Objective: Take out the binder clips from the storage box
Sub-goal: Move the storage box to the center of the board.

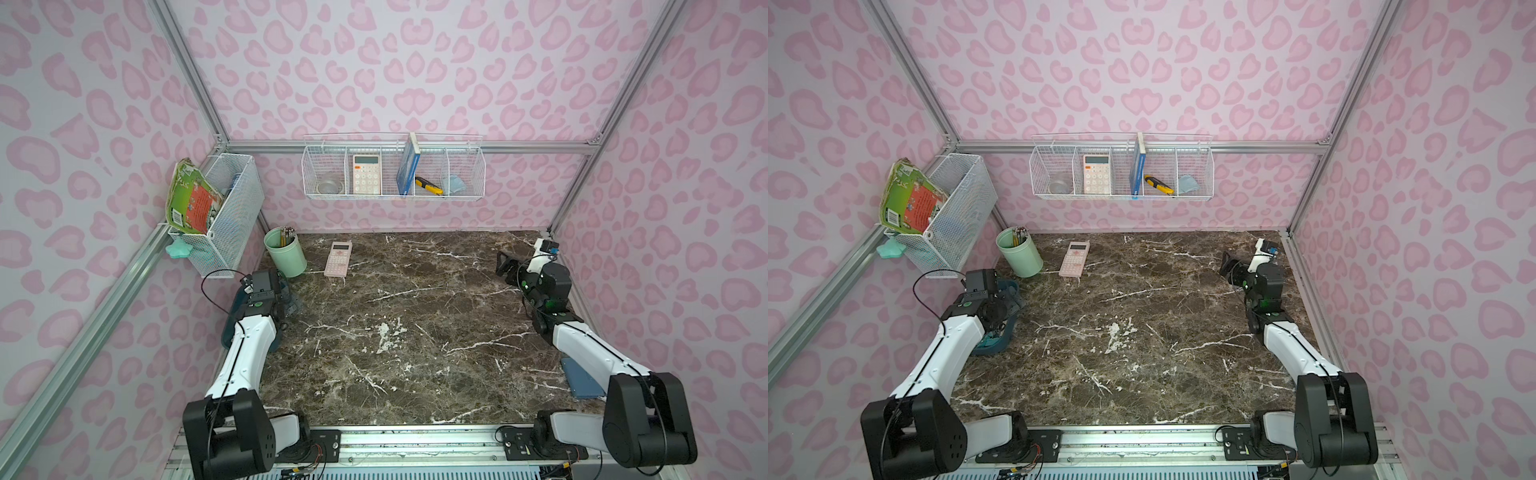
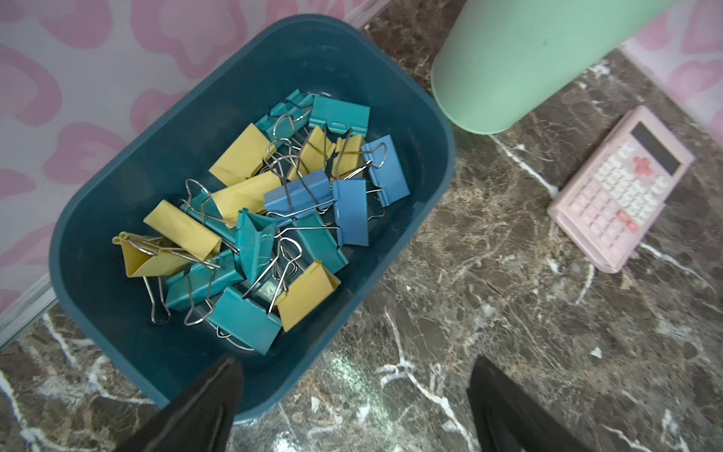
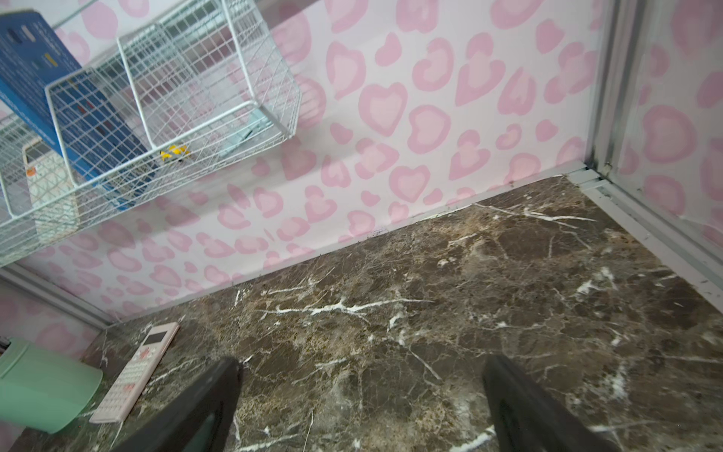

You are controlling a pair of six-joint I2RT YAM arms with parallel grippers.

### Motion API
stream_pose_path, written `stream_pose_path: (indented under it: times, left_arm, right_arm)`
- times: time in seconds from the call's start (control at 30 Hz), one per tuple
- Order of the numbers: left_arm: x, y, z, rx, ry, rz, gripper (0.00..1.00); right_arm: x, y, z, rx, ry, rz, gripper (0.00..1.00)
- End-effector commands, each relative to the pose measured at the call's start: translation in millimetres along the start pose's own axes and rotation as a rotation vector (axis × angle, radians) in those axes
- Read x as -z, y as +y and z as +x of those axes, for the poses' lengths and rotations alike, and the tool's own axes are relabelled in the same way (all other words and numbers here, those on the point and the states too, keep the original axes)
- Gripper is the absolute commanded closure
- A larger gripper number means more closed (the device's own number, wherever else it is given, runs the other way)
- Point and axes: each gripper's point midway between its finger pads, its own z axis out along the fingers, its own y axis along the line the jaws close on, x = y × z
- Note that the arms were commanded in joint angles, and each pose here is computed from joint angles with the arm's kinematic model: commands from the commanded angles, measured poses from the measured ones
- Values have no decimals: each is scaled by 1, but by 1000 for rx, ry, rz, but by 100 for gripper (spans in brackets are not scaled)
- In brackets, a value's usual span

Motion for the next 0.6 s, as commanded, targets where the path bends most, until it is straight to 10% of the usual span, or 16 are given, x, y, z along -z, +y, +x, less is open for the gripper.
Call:
stream_pose_path:
  times: [0.0,0.57]
  left_arm:
    - [-16,5,8,8,117,-20,8]
    - [-81,-19,21,-95,304,55,38]
  right_arm:
    - [-6,12,28,91,127,11,0]
    - [-7,41,53,141,200,-48,0]
